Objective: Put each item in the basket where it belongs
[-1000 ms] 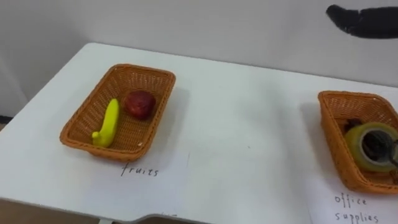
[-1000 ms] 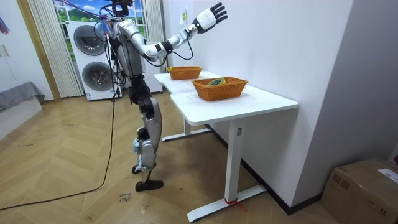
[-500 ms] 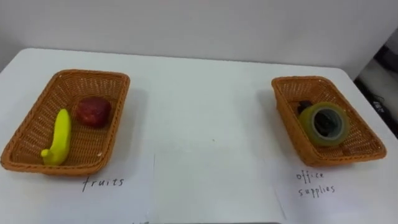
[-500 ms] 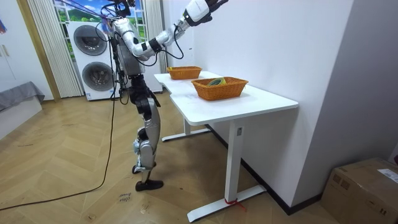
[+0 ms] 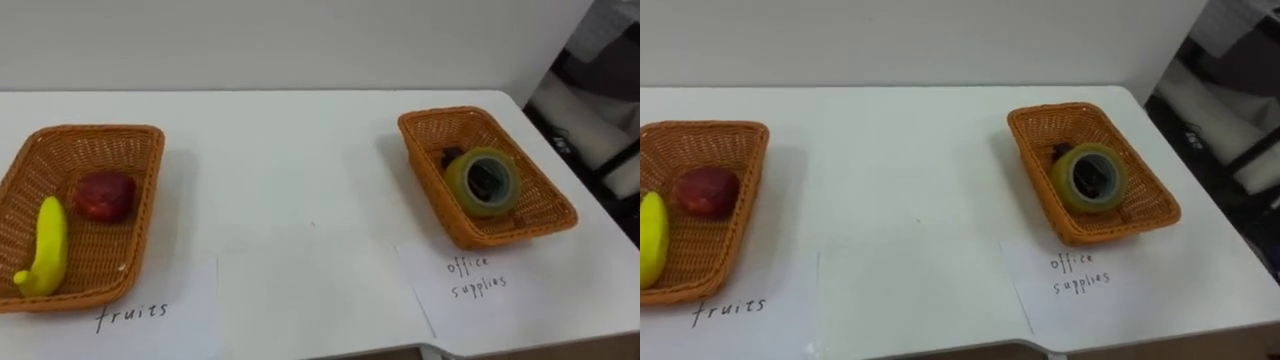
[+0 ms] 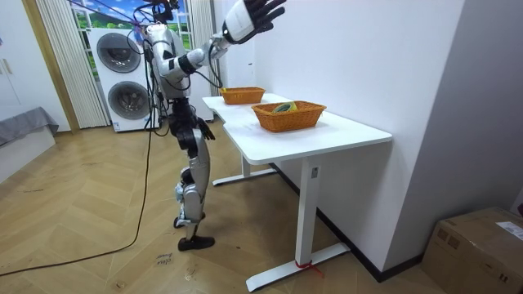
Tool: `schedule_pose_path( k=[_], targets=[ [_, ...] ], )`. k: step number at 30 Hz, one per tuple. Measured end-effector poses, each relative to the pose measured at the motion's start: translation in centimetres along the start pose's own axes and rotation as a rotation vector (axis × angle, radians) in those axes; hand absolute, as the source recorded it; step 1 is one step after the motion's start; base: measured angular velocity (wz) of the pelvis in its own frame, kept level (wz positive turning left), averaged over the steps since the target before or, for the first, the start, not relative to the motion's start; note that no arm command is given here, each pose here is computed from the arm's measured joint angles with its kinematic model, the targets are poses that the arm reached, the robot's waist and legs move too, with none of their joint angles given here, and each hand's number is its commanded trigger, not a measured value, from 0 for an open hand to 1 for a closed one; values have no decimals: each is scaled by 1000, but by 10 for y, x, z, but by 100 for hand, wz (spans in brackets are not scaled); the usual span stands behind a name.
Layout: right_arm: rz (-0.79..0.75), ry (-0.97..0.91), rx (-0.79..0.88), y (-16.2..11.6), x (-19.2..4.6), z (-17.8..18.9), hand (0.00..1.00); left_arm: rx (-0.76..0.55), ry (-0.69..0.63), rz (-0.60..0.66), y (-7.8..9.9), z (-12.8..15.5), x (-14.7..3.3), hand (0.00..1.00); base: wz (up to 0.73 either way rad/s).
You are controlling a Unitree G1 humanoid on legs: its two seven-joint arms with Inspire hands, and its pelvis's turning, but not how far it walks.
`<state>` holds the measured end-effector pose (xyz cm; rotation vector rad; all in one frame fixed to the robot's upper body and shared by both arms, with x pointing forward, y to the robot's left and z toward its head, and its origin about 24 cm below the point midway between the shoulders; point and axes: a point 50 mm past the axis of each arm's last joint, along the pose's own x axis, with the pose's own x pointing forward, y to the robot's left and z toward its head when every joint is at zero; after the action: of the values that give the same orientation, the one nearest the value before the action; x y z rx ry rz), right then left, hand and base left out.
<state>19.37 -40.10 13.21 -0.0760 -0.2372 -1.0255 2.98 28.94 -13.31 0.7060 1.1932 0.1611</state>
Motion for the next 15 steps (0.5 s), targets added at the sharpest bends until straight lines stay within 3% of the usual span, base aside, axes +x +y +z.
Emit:
schedule_pose_path(
  k=[12, 15],
  targets=[
    [-302, 151, -120, -57, -11, -41, 0, -31, 16, 20, -1, -3, -1, 0, -7],
    [-392, 241, -161, -78, -27, -64, 0, -43, 12, 31, -5, 0, -2, 0, -1]
  ],
)
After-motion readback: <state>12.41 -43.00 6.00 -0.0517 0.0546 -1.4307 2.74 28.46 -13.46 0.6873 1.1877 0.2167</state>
